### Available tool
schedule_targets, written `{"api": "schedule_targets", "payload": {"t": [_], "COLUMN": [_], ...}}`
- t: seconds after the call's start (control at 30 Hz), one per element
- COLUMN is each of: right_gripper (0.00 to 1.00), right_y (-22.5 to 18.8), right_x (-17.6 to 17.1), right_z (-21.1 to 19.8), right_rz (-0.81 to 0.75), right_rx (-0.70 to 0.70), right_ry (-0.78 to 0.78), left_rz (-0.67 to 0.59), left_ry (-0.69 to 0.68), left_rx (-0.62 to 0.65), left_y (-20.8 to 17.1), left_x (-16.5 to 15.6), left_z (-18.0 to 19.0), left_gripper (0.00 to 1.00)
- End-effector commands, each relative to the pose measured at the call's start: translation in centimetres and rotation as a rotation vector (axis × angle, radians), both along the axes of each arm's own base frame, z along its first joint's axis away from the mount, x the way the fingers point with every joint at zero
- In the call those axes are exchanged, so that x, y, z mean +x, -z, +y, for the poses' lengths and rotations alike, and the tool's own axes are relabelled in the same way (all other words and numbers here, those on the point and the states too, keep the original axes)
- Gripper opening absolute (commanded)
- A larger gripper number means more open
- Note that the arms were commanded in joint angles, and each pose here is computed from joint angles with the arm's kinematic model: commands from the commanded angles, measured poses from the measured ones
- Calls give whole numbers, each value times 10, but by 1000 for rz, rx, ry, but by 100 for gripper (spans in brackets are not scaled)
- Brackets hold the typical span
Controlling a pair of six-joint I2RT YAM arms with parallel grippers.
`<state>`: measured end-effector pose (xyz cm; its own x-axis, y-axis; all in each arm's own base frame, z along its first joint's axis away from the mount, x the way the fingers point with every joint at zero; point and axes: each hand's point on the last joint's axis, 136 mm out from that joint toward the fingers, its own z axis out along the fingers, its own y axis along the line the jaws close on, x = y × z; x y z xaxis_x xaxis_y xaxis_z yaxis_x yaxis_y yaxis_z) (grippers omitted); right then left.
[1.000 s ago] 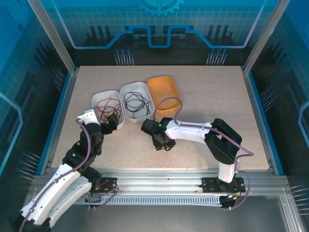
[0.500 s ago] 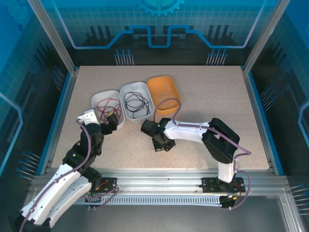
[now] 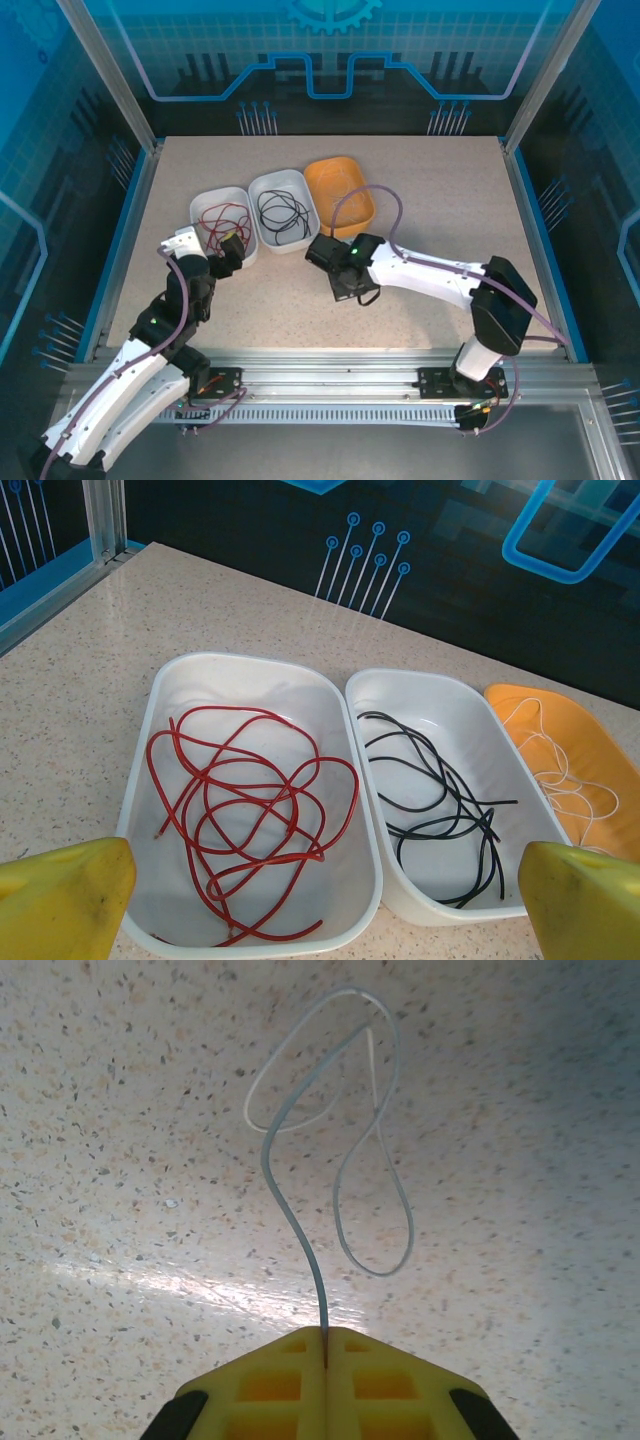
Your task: Untangle the cables
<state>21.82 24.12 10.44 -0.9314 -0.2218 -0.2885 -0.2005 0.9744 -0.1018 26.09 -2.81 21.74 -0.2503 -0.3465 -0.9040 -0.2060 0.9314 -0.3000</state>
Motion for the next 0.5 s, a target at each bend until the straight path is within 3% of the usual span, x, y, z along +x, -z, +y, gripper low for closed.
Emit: {"api": "schedule_targets", "payload": {"t": [0.0, 0.33, 0.47], "right_gripper": [0, 0, 0], "right_y": [-27, -73, -88], "right_x": [7, 30, 43], "right_z": [-20, -27, -17], "right_rz": [-67, -173, -195], "right_rx": [-35, 58, 176], "right_ry": [5, -31, -89], "left_rz": [3, 20, 37], "left_ry": [-30, 17, 54], "left_rx": [1, -3, 3], "left_y": [5, 8, 9], "left_x": [-1, 4, 7], "left_z": [6, -4, -12], "left_gripper": [99, 99, 99]}}
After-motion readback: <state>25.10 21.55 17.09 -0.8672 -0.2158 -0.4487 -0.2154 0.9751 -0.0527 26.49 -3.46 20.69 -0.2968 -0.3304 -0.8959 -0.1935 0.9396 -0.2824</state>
